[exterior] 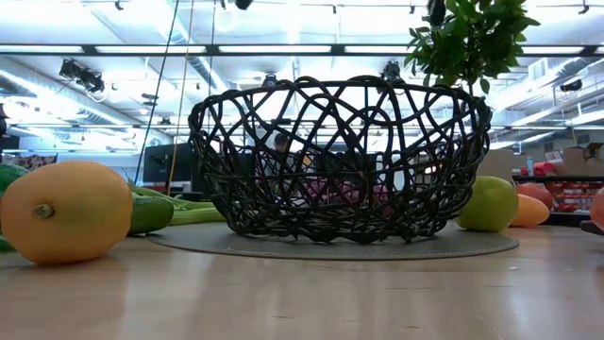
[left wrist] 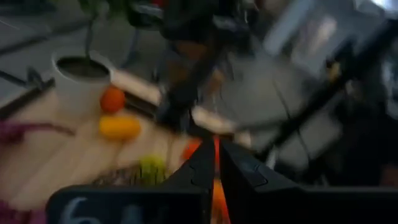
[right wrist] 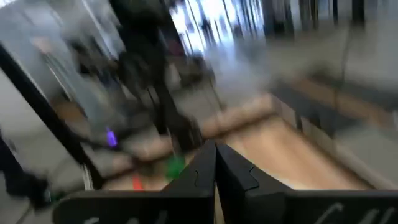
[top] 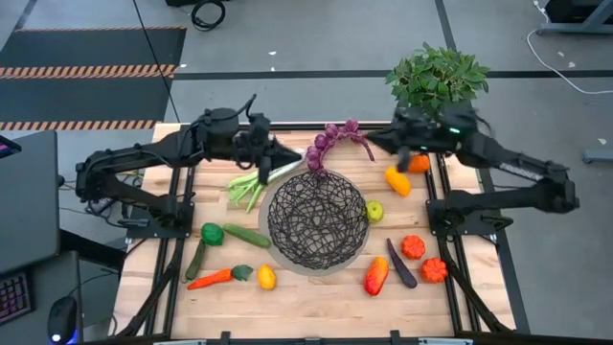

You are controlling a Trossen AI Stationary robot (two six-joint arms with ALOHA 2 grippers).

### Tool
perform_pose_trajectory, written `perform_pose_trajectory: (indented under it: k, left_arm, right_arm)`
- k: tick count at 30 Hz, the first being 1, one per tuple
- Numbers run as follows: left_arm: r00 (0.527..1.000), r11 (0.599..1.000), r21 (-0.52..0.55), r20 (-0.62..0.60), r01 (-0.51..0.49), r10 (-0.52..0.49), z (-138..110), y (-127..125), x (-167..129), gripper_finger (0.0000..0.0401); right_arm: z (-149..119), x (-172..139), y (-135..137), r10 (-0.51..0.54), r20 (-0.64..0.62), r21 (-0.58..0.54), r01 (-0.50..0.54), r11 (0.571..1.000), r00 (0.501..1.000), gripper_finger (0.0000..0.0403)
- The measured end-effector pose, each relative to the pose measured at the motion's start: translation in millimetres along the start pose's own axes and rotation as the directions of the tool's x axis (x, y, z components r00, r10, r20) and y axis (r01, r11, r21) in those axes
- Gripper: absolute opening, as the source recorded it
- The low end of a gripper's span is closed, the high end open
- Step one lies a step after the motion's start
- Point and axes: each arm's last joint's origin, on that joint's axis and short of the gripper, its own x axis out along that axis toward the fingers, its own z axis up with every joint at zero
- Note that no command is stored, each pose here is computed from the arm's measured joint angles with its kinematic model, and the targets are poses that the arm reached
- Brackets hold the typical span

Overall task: Build produce basket
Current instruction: Put the green cucumber into the black wire basket

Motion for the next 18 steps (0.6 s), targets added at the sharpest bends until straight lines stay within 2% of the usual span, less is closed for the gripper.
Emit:
perform_pose_trajectory:
  k: [3,7,10,12,14,18]
  left_arm:
    - [0.988,0.996,-0.024,-0.134,-0.082,0.078,-9,8,-21,0.0027]
    - [0.97,0.988,-0.008,-0.188,-0.157,0.153,-11,16,-47,0.0029]
    - [0.969,0.985,-0.001,-0.177,-0.174,0.171,-9,16,-60,0.0032]
    - [0.968,0.983,0.03,-0.174,-0.178,0.181,-8,18,-63,0.0032]
    - [0.966,0.98,0.068,-0.168,-0.186,0.195,-8,19,-64,0.003]
    - [0.958,0.976,0.091,-0.194,-0.197,0.211,-11,20,-65,0.0032]
  right_arm:
    - [-4,20,-7,-0.054,-0.184,0.063,0.066,0.996,0.982,0.0011]
    - [-6,48,-16,-0.065,-0.198,0.248,0.114,0.962,0.978,0.0011]
    - [-13,64,-21,-0.015,-0.241,0.45,0.126,0.884,0.971,0.0011]
    - [-20,73,-25,0.013,-0.28,0.541,0.147,0.828,0.96,0.0011]
    - [-26,82,-28,0.024,-0.31,0.596,0.174,0.784,0.951,0.0011]
    - [-37,98,-33,0.071,-0.355,0.659,0.196,0.726,0.932,0.0011]
